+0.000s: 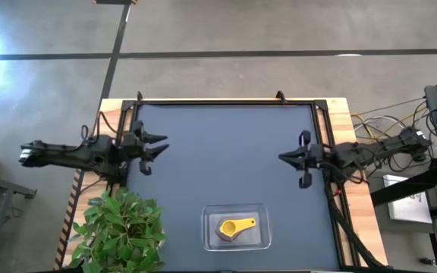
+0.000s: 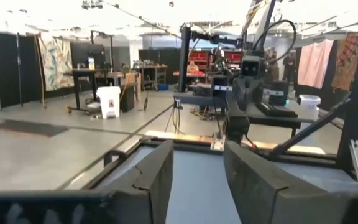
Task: Nest measuring cups in basket
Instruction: Return to Home Position
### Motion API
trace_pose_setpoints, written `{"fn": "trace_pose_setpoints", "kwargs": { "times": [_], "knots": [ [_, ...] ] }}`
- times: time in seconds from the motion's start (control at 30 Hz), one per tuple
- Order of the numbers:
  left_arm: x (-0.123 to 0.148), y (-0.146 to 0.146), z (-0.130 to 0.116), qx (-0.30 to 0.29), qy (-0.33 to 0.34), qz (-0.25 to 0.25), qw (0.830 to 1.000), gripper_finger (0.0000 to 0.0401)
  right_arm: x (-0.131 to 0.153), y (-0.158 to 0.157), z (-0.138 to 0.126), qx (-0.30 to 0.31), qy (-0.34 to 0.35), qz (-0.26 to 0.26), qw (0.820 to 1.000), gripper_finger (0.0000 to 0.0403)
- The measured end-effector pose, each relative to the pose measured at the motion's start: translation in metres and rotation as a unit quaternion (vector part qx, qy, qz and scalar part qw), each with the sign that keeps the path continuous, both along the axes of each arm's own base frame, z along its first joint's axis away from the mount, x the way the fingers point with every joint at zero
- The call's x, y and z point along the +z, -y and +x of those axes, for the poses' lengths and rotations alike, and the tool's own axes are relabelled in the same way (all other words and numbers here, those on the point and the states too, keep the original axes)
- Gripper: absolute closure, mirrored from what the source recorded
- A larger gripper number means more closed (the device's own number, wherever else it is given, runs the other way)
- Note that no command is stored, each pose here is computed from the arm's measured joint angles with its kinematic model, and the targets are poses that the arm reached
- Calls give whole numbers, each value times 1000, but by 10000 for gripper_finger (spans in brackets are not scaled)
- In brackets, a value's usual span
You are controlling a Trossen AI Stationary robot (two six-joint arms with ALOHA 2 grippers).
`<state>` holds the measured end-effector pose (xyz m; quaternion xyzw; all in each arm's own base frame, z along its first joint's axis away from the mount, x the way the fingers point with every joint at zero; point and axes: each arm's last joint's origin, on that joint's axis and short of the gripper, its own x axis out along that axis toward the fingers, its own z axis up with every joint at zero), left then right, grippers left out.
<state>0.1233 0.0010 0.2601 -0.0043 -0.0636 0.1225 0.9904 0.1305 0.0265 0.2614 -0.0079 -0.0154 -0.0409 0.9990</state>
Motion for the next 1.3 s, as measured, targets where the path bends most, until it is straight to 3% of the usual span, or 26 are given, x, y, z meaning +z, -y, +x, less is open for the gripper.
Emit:
{"fn": "trace_pose_setpoints", "kwargs": {
  "times": [0.27, 0.57, 0.97, 1.3],
  "knots": [
    [-15, -1, -23, -4, -30, -31, 999, 333, -25, 7, -24, 2, 42, 18, 999, 394],
    [-26, -3, -50, -4, 5, -28, 1000, 387, -44, 9, -33, 3, 59, 43, 997, 394],
    [-38, -3, -47, -5, -29, -36, 999, 401, -53, 11, -44, 32, 77, 16, 996, 394],
    [-87, -1, -28, -18, -31, -52, 998, 401, -87, 8, -36, 39, 21, 35, 998, 394]
  ]
}}
